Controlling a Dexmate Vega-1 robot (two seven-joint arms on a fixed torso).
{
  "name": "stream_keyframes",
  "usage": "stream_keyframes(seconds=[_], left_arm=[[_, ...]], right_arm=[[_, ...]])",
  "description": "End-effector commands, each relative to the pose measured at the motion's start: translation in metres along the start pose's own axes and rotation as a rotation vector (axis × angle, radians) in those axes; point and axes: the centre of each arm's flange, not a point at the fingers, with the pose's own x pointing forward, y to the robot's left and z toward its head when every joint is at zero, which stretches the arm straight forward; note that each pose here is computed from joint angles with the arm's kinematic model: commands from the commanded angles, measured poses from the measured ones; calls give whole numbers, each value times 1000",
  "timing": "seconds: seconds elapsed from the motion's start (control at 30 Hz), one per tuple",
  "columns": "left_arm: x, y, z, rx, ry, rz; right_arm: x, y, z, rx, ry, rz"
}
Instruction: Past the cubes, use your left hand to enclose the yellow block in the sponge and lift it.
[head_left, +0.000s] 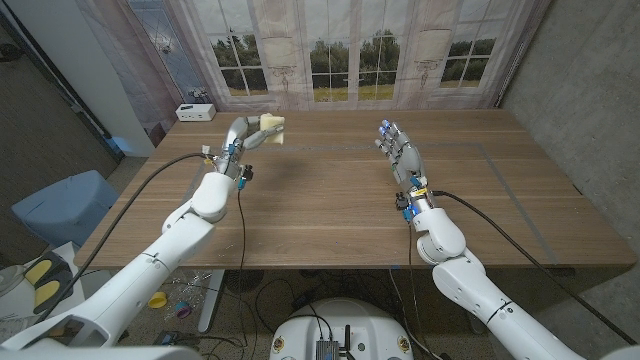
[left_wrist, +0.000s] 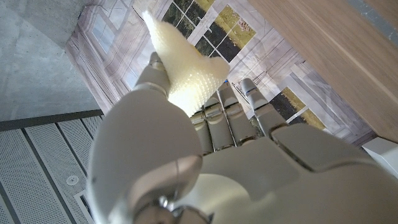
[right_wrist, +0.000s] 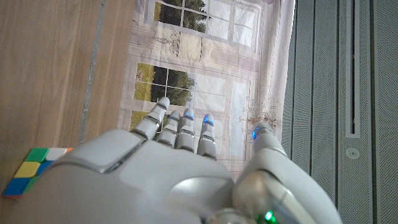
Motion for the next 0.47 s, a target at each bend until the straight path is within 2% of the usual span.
stream_keyframes(seconds=[0.03, 0.2, 0.47], left_arm=[[18, 18, -22, 66, -14, 3], [21, 25, -19, 184, -40, -44], [25, 23, -13, 327, -47, -127]], right_arm=[[10, 14, 1, -22, 3, -13], [16, 29, 4, -63, 21, -4], [18, 40, 8, -93, 21, 5]])
